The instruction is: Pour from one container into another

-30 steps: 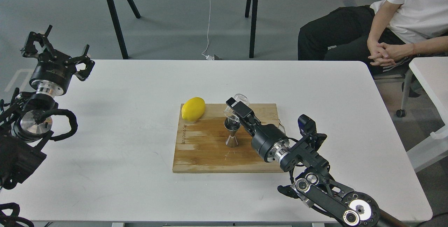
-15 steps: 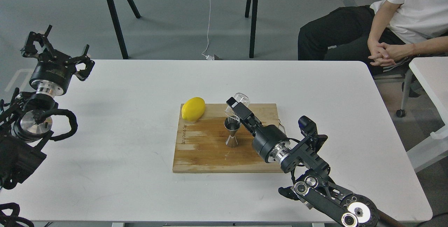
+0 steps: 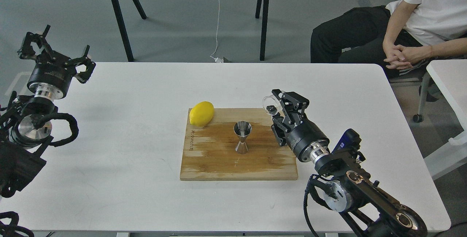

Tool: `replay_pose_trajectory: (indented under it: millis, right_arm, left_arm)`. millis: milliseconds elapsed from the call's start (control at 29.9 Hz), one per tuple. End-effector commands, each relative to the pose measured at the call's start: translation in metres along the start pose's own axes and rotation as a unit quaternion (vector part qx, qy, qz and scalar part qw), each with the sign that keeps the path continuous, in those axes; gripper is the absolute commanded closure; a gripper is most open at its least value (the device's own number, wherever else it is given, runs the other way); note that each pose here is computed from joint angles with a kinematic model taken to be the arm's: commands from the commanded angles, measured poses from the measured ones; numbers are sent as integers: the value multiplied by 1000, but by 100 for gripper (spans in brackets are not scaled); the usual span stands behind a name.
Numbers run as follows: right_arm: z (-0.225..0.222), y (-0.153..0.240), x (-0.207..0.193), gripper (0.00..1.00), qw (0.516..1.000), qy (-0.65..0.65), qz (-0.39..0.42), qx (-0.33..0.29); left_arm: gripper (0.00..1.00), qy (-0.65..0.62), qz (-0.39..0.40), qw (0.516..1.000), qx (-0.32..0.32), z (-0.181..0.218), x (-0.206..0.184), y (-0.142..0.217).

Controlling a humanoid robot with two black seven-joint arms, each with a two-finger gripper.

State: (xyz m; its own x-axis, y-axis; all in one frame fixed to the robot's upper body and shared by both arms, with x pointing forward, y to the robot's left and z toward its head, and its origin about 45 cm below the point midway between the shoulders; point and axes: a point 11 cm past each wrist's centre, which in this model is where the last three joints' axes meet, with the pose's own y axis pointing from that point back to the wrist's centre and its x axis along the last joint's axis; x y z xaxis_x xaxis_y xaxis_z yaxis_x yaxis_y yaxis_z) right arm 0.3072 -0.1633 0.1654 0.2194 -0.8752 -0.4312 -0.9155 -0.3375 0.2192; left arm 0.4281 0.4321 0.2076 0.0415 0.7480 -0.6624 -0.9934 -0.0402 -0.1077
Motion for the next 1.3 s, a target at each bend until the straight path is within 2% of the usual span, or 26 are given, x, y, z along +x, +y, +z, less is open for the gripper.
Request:
replay_pose_trajectory:
  millis: [0,201,368,468,635,936,1271]
  right_arm:
    - [-11,5,33,62,991,-130,38,-6]
    - [-12,9,83,61,940,-332,71,-12]
    - [6,15,127,61,885,-454,105,6]
    - [17,20,141,60,860,-497,112,16]
    - [36,34,157,60,845,-521,114,31]
    - [60,47,178,60,849,-514,113,35]
    - [60,49,185,51,848,-515,120,39]
  left_arm:
    - [0,0,0,1000,0,-1,0,0]
    - [0,3,-1,1000,-2,0,-1,-1]
    - [0,11,-5,1000,-5,-2,-5,-3]
    - [0,13,-6,1000,-5,-3,-6,-3]
    - [0,13,-3,1000,-13,0,-3,-1]
    - [0,16,4,1000,-25,5,1,2]
    - [0,13,-3,1000,-26,10,-3,-3]
